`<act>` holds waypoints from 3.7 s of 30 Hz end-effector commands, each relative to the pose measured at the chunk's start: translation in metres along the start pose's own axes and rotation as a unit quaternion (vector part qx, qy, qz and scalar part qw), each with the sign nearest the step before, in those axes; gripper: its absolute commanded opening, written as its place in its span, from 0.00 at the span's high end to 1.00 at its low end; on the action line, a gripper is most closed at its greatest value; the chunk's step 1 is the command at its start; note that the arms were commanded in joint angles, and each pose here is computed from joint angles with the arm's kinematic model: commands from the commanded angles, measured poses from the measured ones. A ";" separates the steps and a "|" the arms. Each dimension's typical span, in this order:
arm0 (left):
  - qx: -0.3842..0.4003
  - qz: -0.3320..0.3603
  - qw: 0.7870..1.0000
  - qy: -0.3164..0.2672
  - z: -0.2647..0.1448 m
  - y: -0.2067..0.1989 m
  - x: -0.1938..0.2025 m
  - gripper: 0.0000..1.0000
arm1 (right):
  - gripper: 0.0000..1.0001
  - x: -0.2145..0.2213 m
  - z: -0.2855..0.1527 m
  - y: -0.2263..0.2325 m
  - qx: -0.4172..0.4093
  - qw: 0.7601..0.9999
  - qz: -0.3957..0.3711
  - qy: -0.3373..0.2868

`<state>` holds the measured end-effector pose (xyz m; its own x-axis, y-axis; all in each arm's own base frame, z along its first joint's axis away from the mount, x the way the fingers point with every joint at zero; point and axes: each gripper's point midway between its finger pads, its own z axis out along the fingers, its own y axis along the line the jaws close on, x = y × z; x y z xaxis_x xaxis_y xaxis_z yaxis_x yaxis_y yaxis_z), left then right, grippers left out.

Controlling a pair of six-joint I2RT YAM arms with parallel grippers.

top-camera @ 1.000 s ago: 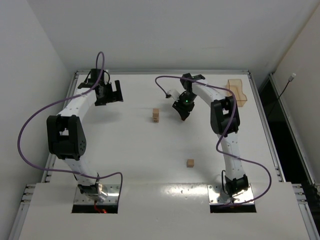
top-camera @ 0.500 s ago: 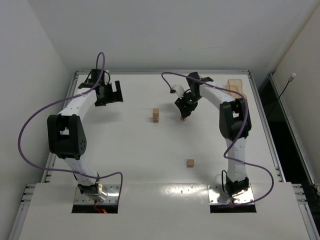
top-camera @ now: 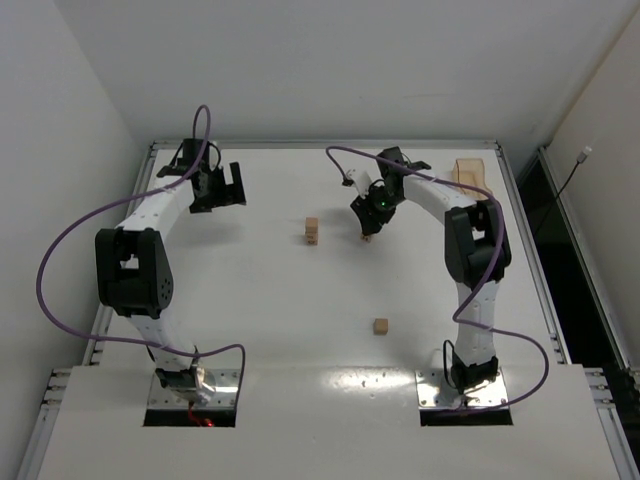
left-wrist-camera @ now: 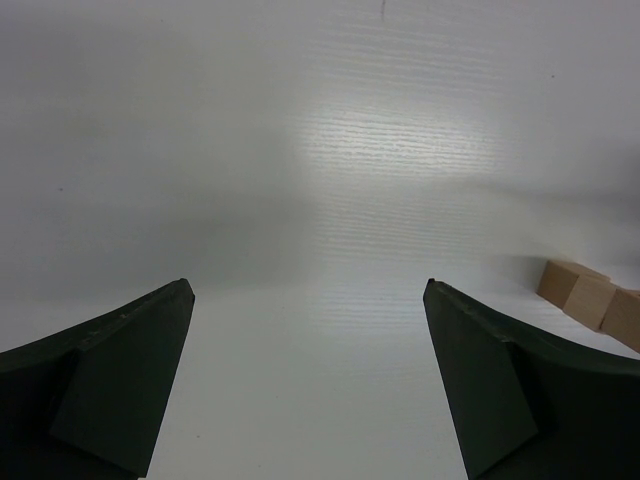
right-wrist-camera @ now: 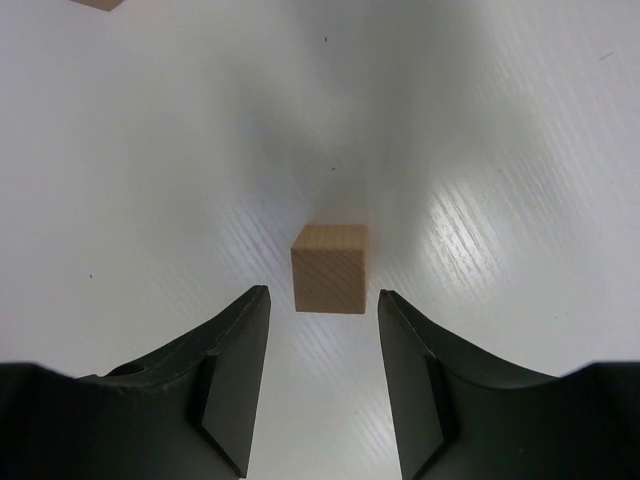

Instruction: Build the wood block tower

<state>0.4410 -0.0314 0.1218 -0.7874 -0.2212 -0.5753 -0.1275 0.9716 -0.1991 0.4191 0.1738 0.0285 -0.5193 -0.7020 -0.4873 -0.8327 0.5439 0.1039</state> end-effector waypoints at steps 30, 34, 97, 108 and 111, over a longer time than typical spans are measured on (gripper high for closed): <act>0.001 0.002 1.000 -0.024 -0.002 0.000 -0.018 0.00 | 0.57 -0.003 0.004 -0.002 0.027 0.999 0.005 -0.033; 0.001 0.002 1.000 -0.024 -0.002 0.000 -0.018 0.00 | 0.57 -0.001 0.006 -0.006 0.035 0.999 0.011 -0.029; 0.013 0.002 1.000 -0.015 0.002 -0.003 -0.011 0.00 | 1.00 -0.138 -0.076 0.086 -0.099 0.970 -0.206 -0.077; 0.013 0.002 1.000 -0.015 0.003 -0.002 -0.009 0.00 | 1.00 -0.157 -0.057 0.117 -0.113 0.960 -0.245 -0.078; 0.013 0.002 1.000 -0.015 0.003 -0.002 -0.009 0.00 | 1.00 -0.163 -0.048 0.122 -0.112 0.957 -0.255 -0.078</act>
<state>0.4426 -0.0333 0.1186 -0.7904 -0.2213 -0.5713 -0.1214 0.9706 -0.2079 0.3882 0.3157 0.1561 -0.0767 -0.7845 -0.6154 -0.9969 0.0694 0.0357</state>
